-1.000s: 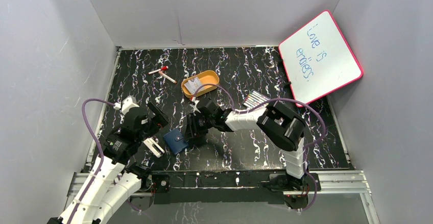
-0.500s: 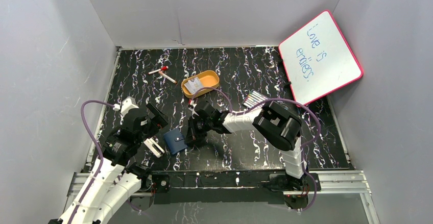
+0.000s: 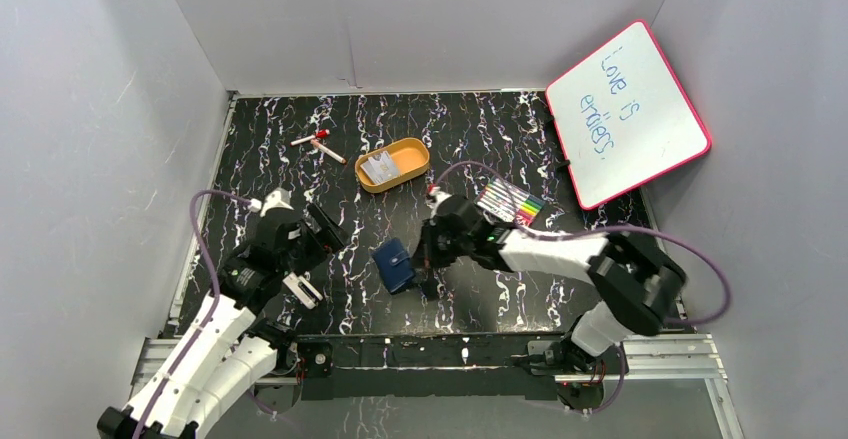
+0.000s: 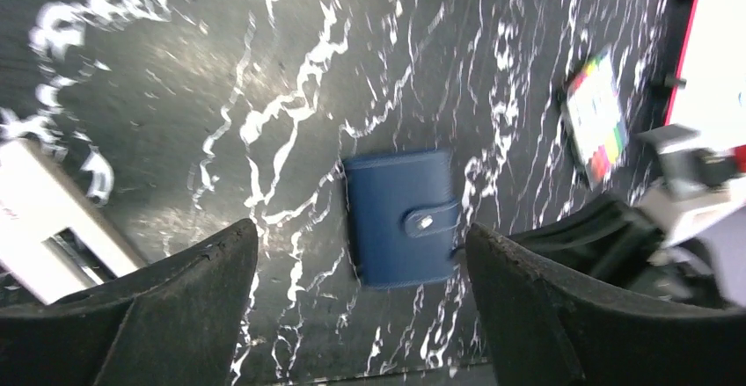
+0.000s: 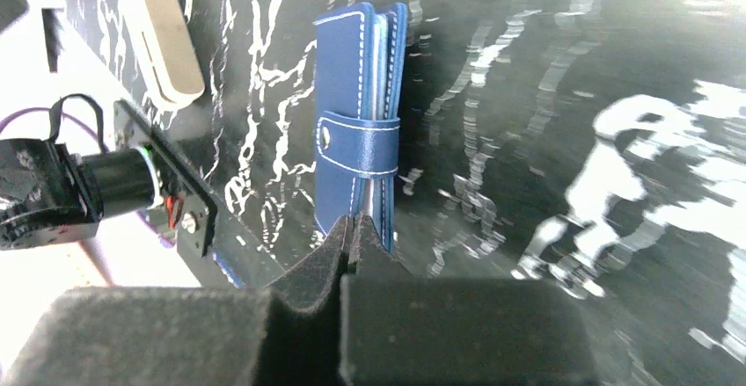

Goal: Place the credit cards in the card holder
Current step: Adjust the card holder at the center of the board, then open the card holder at the center of the board.

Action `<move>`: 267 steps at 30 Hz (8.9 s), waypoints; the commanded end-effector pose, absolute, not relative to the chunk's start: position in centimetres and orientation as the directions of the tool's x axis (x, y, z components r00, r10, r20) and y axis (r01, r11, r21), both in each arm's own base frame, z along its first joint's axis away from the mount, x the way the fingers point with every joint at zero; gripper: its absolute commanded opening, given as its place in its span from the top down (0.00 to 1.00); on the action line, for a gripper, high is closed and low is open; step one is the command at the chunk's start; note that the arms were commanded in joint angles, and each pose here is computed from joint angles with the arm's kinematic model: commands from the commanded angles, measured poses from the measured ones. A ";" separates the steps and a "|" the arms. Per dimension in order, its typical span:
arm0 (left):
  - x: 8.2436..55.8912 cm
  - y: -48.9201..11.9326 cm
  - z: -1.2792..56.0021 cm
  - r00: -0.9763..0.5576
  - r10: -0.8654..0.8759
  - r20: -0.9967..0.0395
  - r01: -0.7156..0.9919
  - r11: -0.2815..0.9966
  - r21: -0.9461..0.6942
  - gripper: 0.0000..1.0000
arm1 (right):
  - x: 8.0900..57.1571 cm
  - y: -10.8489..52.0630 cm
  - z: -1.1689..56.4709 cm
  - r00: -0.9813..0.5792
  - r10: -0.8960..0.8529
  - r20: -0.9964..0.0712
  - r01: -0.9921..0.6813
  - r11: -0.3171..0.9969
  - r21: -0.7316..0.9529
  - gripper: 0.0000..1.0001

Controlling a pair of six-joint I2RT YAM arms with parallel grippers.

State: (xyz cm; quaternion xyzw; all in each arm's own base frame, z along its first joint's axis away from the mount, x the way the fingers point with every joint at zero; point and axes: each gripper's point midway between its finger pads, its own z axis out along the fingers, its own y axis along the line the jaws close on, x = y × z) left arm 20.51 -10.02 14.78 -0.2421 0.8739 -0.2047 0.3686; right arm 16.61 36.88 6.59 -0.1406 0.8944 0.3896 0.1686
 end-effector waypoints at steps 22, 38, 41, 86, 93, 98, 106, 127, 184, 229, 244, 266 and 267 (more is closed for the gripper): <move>20.3 -20.1 8.6 -0.853 -0.412 -0.320 -0.112 0.743 -0.659 0.18 | 17.5 30.5 7.4 -0.859 -0.074 -0.506 -0.389 0.737 0.553 0.58; 20.8 -23.9 5.6 -0.900 -0.357 -0.252 -0.106 0.738 -0.667 0.32 | 20.1 31.7 7.2 -0.782 -0.217 -0.585 -0.450 0.845 0.288 0.60; 21.2 -24.6 5.9 -0.900 -0.359 -0.247 -0.098 0.719 -0.688 0.37 | 20.4 31.7 6.9 -0.777 -0.234 -0.585 -0.450 0.855 0.257 0.61; 19.8 -25.1 2.1 -0.909 -0.386 -0.158 -0.173 0.694 -0.699 0.92 | 18.5 30.9 4.0 -0.732 -0.417 -0.538 -0.458 0.887 -0.064 0.73; 20.0 -25.0 2.3 -0.907 -0.387 -0.166 -0.169 0.696 -0.698 0.92 | 18.2 30.9 4.5 -0.733 -0.407 -0.545 -0.456 0.888 -0.050 1.00; 20.1 -25.0 2.9 -0.904 -0.388 -0.181 -0.158 0.694 -0.703 0.90 | 18.0 30.8 4.8 -0.737 -0.396 -0.548 -0.451 0.892 -0.038 1.00; 20.4 -25.9 5.4 -0.903 -0.363 -0.229 -0.064 0.641 -0.765 0.41 | 17.5 30.8 5.3 -0.749 -0.341 -0.568 -0.434 0.900 0.031 1.00; 19.7 -29.6 5.1 -0.947 -0.314 -0.072 -0.091 0.475 -0.875 1.00 | 17.6 31.7 5.0 -0.767 -0.243 -0.593 -0.385 0.915 0.123 1.00; 19.5 -26.1 7.6 -0.907 -0.311 -0.283 0.035 0.616 -0.787 0.33 | 15.1 34.7 17.4 -0.699 0.000 -0.715 -0.528 0.674 0.517 1.00; 19.4 -23.8 7.0 -0.895 -0.310 -0.321 -0.002 0.722 -0.692 1.00 | 13.4 29.9 21.0 -0.648 -0.049 -0.760 -0.583 0.674 0.454 0.38; 20.6 -23.0 8.2 -0.857 -0.388 -0.340 -0.063 0.733 -0.677 1.00 | 11.5 38.1 15.1 -0.764 -0.171 -0.622 -0.593 0.566 0.573 0.62; 21.3 -23.0 4.5 -0.879 -0.297 -0.373 -0.018 0.803 -0.596 0.82 | 16.3 30.6 1.6 -0.892 -0.078 -0.445 -0.310 0.822 0.477 0.61; 21.2 -22.9 4.6 -0.878 -0.296 -0.376 -0.016 0.803 -0.595 0.75 | 16.3 30.5 1.6 -0.891 -0.072 -0.448 -0.306 0.824 0.476 0.61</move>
